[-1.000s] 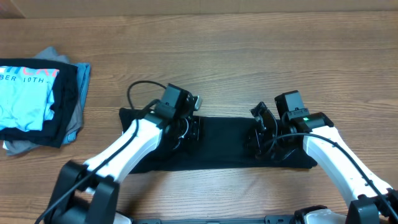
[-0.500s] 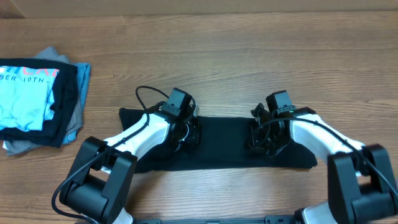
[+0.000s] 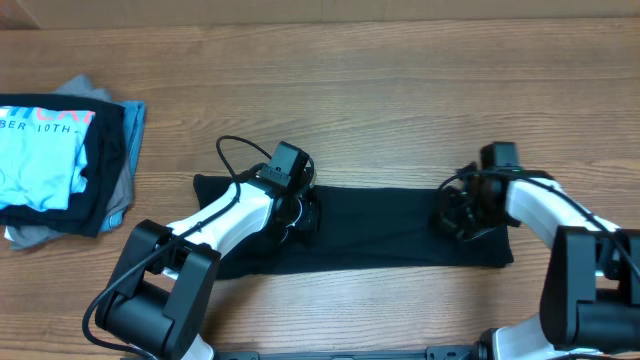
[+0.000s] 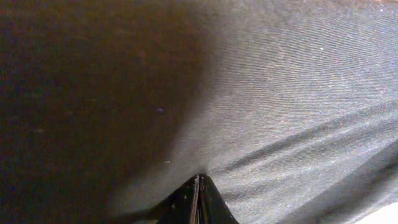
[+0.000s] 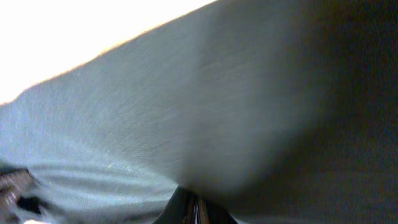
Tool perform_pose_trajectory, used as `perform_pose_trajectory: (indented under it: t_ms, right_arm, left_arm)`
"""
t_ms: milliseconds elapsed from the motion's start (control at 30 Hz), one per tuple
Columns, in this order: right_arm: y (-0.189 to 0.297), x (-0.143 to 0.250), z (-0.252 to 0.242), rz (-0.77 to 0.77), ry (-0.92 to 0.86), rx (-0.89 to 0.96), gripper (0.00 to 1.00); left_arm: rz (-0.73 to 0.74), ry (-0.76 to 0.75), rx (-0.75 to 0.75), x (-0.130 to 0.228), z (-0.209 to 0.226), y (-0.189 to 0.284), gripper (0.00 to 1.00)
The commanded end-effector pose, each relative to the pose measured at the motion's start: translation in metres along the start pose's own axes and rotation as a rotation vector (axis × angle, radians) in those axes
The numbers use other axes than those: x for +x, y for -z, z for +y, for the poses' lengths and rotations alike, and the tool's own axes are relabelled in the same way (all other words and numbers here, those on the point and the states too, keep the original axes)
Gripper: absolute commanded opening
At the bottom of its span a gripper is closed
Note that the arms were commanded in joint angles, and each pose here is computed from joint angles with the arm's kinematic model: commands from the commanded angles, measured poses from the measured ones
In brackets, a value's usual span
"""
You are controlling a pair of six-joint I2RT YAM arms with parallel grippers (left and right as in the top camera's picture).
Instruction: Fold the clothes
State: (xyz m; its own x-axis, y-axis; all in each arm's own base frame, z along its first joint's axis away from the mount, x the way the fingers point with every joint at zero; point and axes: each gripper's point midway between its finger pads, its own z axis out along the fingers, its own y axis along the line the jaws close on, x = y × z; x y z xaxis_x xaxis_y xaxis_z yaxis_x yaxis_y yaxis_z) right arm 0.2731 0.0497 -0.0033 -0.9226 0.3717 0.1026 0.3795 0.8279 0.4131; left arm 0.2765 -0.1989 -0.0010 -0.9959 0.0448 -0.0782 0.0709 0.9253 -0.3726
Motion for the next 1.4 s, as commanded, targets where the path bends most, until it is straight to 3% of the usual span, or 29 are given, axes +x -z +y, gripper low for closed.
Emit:
perform_pose_trajectory:
  t_ms: [0,267,567,667,767,867,1133,1367]
  right_arm:
    - [0.007,-0.021,-0.066,-0.077,-0.113,0.228,0.04]
    - [0.027,-0.048,-0.070,-0.147,-0.171,0.168,0.04]
    - [0.077,-0.075,0.006,-0.130,-0.044,-0.106,0.04]
    - [0.094,-0.060,0.031,-0.057,0.058,-0.187,0.04]
    - [0.095,-0.039,0.054,0.014,0.162,-0.281,0.04]
    - [0.085,-0.029,0.062,0.043,0.222,-0.271,0.04]
    - [0.047,-0.023,0.069,0.033,0.375,-0.129,0.04]
    - [0.030,-0.039,0.022,-0.048,0.213,0.131,0.04]
  left_arm:
    - [-0.025,0.001,-0.098,-0.002,0.019,-0.002,0.04]
    - [-0.051,-0.007,-0.085,-0.010,0.015,0.001,0.04]
    - [-0.177,-0.074,0.040,-0.062,-0.048,0.072,0.04]
    - [-0.172,-0.061,-0.035,-0.061,-0.043,0.095,0.08]
    - [-0.138,-0.015,-0.184,-0.052,-0.011,0.104,0.09]
    - [-0.116,0.070,-0.283,-0.048,0.019,0.108,0.09]
    - [-0.130,0.153,-0.308,-0.062,0.053,0.089,0.04]
    - [-0.018,0.183,-0.378,-0.054,0.080,0.046,0.04]
